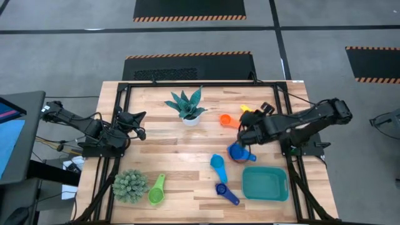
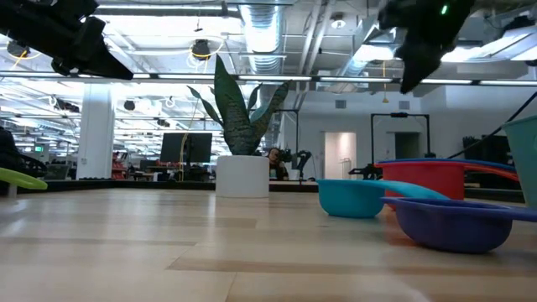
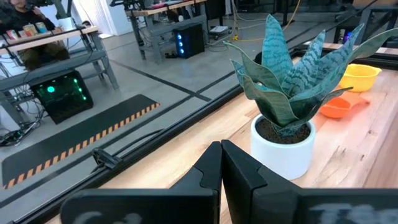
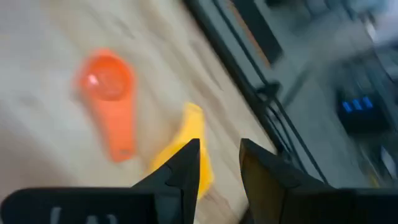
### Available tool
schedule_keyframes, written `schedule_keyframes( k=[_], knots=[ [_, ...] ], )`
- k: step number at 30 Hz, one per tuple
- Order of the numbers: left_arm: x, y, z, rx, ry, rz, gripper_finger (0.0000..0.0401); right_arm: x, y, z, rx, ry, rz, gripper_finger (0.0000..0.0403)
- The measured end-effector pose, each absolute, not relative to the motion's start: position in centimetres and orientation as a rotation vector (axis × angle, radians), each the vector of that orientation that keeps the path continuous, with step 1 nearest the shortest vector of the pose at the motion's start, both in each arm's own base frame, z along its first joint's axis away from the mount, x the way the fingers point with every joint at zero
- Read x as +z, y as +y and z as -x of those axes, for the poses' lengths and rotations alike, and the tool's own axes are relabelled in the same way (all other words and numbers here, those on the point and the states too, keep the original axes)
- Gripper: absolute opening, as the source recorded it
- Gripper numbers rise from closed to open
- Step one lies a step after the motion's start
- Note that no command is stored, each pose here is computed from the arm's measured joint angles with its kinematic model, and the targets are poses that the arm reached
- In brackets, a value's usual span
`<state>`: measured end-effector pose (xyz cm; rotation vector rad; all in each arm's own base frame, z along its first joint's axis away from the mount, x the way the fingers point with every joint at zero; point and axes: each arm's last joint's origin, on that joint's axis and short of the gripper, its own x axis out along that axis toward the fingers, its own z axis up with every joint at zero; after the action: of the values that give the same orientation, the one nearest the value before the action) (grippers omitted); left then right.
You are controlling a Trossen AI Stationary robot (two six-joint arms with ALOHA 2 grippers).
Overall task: Nest measuring cups in basket
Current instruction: Move the green measuring cup to the center of the table
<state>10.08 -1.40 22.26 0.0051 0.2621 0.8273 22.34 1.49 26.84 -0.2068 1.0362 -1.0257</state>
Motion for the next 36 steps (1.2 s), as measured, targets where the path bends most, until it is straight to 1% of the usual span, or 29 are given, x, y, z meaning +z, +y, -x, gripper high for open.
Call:
schedule_keyframes(
  k=[3,5,7,10,14,17,20,22,25,31,33,36],
  knots=[
    [22.3,-1.4,-10.1,0.827,0.262,-0.005,0.0,25.6,-0.9,-21.9,-1.141,1.081,0.158,0.0125],
    [22.3,-1.4,-10.1,0.827,0.262,-0.004,0.0,24.9,-2.7,-21.5,-1.191,1.156,0.104,0.0121],
    [22.3,-1.4,-10.1,0.827,0.262,-0.004,0.0,24.3,-4.5,-20.9,-1.194,1.265,0.047,0.0119],
    [22.3,-1.4,-10.1,0.827,0.261,-0.004,0.0,23.6,-6.8,-20.0,-1.132,1.434,-0.019,0.0119],
    [22.3,-1.4,-10.1,0.828,0.261,-0.003,0.0,22.6,-9.2,-19.4,-0.917,1.566,-0.135,0.0119],
    [22.3,-1.4,-10.1,0.828,0.261,-0.003,0.0,22.3,-10.7,-19.4,-0.742,1.563,-0.188,0.0119],
    [22.3,-1.4,-10.1,0.828,0.259,0.0,0.0,22.2,-11.7,-19.7,-0.567,1.522,-0.187,0.0119],
    [22.3,-1.4,-10.1,0.828,0.258,0.004,0.0,22.2,-12.1,-19.9,-0.498,1.481,-0.181,0.0119],
    [22.2,-1.5,-10.2,0.778,0.271,0.046,0.0,22.3,-12.5,-20.0,-0.493,1.443,-0.188,0.0119],
    [21.2,-2.8,-11.8,0.503,0.454,0.077,0.0,22.2,-12.0,-19.6,-0.504,1.503,-0.231,0.0119],
    [21.8,-3.3,-12.8,0.451,0.489,0.06,0.0,22.2,-11.8,-19.4,-0.51,1.521,-0.247,0.0119],
    [23.7,-4.2,-14.7,0.404,0.542,0.016,0.0,22.2,-11.6,-19.5,-0.523,1.517,-0.261,0.0119]
  ],
)
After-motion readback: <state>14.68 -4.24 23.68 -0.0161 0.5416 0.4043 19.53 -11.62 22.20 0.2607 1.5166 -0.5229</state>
